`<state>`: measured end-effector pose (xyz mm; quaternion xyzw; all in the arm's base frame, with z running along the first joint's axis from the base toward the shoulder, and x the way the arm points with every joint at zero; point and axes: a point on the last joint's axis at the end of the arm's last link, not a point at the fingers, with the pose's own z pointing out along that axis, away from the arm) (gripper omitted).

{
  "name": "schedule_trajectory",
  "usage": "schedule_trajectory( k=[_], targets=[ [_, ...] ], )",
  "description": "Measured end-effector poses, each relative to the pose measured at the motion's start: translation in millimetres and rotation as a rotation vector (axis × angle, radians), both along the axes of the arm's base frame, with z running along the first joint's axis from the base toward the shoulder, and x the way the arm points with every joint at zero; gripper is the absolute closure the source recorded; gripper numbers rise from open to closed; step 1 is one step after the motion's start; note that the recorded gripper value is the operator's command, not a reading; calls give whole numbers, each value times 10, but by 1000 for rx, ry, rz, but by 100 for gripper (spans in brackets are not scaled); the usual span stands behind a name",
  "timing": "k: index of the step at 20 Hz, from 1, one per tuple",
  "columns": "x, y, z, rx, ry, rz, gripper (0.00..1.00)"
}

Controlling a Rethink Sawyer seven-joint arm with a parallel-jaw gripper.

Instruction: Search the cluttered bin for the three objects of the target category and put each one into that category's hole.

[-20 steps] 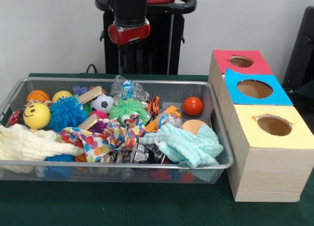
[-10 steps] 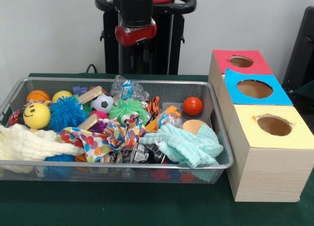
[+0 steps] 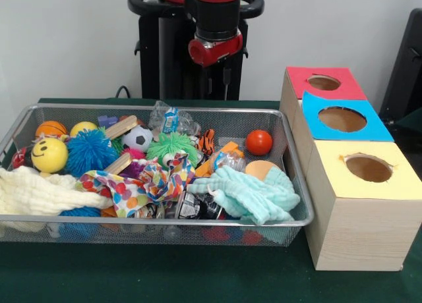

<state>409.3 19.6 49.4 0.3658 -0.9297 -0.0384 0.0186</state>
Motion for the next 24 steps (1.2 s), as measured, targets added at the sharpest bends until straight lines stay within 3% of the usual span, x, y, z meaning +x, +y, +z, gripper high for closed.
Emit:
schedule_trajectory(
  k=[10,24],
  targets=[
    [68,17,5,10,4,-41,0],
    [304,-59,-129,21,-4,-90,0]
  ],
)
